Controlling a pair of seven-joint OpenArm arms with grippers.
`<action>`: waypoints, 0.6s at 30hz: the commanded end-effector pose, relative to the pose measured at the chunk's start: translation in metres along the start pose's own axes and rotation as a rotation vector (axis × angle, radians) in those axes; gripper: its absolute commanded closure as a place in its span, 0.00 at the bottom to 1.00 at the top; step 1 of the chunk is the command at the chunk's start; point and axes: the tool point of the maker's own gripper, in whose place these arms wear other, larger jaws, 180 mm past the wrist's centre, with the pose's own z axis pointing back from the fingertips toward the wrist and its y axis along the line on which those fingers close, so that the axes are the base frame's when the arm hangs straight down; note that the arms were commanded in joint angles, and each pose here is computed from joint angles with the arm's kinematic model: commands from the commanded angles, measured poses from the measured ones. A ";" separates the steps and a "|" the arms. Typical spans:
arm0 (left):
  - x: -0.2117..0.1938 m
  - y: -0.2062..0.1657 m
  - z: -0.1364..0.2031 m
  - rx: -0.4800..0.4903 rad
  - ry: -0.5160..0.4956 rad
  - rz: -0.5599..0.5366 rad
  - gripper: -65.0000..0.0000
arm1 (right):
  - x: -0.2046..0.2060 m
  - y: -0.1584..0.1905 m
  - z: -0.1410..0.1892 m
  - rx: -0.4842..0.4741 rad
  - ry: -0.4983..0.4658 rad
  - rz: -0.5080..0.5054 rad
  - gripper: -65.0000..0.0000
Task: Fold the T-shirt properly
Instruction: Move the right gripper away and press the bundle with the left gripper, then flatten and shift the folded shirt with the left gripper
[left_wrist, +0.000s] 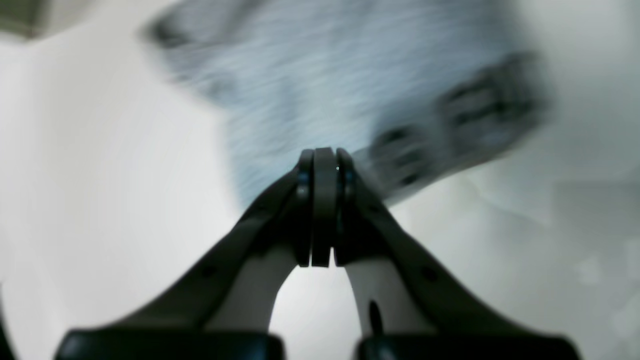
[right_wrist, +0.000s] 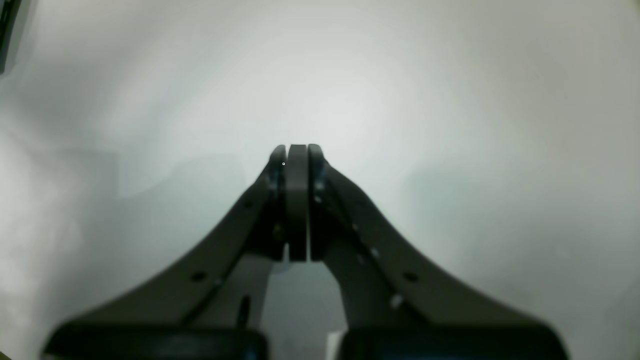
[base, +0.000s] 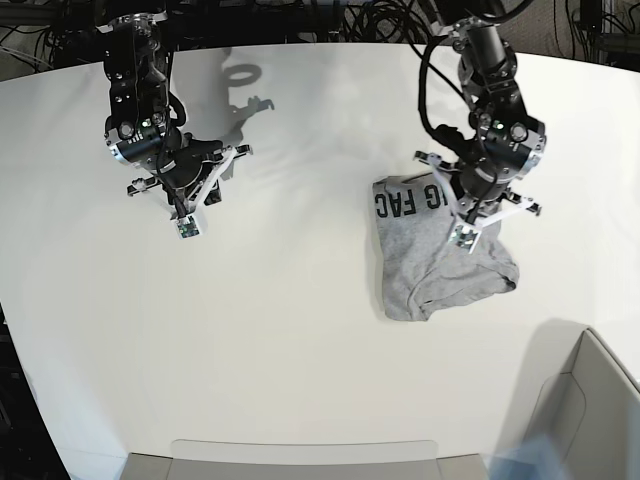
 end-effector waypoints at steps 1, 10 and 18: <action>0.033 -0.008 0.003 -0.010 -0.098 0.014 1.00 | 0.008 -0.001 0.004 0.001 -0.036 0.007 1.00; 0.038 -0.028 -0.031 -0.105 -0.093 0.055 1.00 | -0.006 0.009 0.013 0.015 -0.025 0.009 1.00; 0.005 -0.047 -0.071 -0.197 -0.021 0.122 1.00 | -0.016 0.026 0.018 0.092 -0.011 0.146 1.00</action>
